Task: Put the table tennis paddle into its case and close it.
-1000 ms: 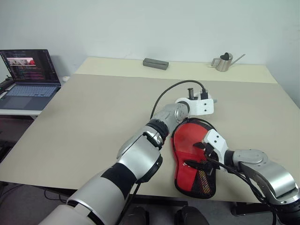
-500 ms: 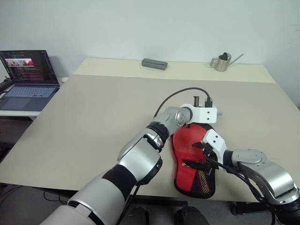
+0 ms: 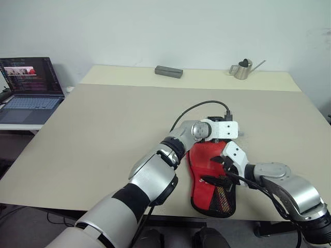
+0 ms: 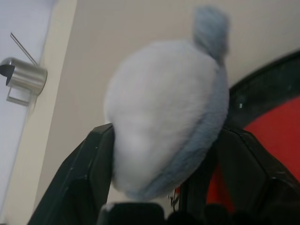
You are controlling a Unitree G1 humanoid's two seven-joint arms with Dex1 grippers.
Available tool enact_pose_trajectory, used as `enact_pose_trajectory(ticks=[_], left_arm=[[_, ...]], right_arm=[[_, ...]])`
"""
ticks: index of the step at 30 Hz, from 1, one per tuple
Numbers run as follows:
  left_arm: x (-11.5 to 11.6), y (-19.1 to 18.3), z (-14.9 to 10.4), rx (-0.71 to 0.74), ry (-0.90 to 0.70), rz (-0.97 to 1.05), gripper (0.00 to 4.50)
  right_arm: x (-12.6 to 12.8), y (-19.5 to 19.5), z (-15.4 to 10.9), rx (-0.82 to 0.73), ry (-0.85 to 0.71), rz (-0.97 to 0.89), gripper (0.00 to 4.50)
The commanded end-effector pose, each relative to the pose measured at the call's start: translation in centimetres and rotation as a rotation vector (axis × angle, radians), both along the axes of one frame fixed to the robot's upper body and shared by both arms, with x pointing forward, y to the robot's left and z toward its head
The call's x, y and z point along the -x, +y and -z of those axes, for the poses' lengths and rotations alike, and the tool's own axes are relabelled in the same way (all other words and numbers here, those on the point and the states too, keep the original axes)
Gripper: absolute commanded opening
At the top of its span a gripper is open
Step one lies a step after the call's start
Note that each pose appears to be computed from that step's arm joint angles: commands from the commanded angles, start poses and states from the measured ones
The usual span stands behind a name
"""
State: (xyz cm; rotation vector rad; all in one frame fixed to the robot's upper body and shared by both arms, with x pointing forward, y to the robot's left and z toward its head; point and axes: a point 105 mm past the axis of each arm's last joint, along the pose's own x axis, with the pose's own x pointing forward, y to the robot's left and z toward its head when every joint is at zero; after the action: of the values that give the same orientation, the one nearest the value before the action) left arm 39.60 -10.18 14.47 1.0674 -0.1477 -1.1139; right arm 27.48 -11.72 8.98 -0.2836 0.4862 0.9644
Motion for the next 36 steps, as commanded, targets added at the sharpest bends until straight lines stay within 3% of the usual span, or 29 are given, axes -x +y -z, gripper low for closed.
enact_pose_trajectory(ticks=[1, 8, 16, 20, 28, 36], left_arm=[[1.2, -2.2, -5.2, 0.106, -0.045, 0.132, 3.30], [-1.5, 2.2, -6.6, 0.101, -0.078, 0.046, 3.30], [-1.9, 7.1, -7.6, 0.238, 0.135, 0.086, 3.30], [-0.6, 10.7, -7.8, 0.294, 0.286, 0.223, 3.30], [2.4, 17.7, -4.8, 0.236, 0.446, 0.291, 3.30], [4.4, 20.0, -4.0, 0.294, 0.492, 0.216, 3.30]], right_arm=[[0.6, 0.0, 2.4, 0.012, 0.109, -0.004, 4.50], [-0.2, 0.6, 2.4, 0.000, 0.096, -0.028, 4.50], [-0.9, 1.1, 2.6, -0.005, 0.087, -0.050, 4.50], [-1.3, 1.2, 2.6, -0.015, 0.077, -0.048, 4.50], [-1.8, 1.1, 2.2, -0.034, 0.056, -0.053, 4.50], [-2.6, 0.4, 0.9, -0.069, 0.035, -0.038, 4.50]])
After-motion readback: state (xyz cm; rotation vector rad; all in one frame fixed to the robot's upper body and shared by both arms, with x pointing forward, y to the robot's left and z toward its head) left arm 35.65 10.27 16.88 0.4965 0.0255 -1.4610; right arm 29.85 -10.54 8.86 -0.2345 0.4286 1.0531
